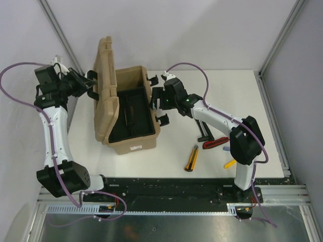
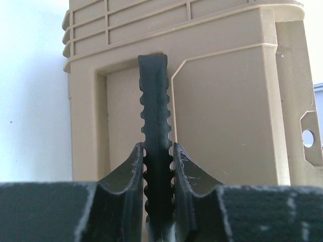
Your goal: Pack the tool kit
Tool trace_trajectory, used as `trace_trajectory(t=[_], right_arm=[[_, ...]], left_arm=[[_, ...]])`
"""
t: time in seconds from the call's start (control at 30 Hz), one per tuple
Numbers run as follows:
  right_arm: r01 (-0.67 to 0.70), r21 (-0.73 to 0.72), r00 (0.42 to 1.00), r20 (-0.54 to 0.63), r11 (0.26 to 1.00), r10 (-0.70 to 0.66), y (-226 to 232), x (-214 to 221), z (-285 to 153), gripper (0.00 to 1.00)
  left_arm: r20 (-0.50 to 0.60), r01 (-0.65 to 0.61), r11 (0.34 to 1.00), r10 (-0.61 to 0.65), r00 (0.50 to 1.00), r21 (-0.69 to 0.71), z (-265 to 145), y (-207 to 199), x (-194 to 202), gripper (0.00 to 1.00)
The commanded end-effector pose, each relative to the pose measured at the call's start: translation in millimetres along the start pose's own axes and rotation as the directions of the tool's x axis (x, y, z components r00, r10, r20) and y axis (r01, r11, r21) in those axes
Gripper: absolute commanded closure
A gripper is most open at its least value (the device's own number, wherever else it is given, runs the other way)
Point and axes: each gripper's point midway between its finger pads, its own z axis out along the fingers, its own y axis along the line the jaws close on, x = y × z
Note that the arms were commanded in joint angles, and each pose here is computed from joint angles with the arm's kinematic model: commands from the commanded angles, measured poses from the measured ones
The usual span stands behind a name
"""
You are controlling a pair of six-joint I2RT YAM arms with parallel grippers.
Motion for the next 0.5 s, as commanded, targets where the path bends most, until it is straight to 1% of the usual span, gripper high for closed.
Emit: trace_trajectory(t=[0.0,0.1,0.23,0.37,0.47], right_arm=[[-0.018,0.097,0.998,-0.057,0.995,0.024,-40.2,17.4,7.0,0.25],[-0.016,0.108,0.997,-0.069,0.994,0.023,-47.1,22.3,6.5,0.31],[-0.005,0.13,0.997,-0.08,0.992,0.015,-54.0,26.6,4.8,0.39],[-0.003,0.165,0.996,-0.085,0.986,0.017,-62.7,29.6,1.3,0.44],[-0.001,0.199,0.996,-0.088,0.98,0.019,-69.7,32.5,-0.7,0.45]], left_arm=[[0.229,-0.158,0.98,0.127,0.965,0.123,-36.7,-22.3,-49.2,1.0],[0.244,-0.12,0.985,0.087,0.966,0.125,-39.2,-7.4,-49.2,1.0],[0.263,-0.105,0.988,0.072,0.962,0.114,-41.1,6.0,-48.0,1.0],[0.279,-0.07,0.995,0.047,0.959,0.073,-41.5,27.0,-44.5,1.0],[0.293,-0.036,0.999,0.033,0.955,0.006,-39.1,47.9,-36.2,0.99]])
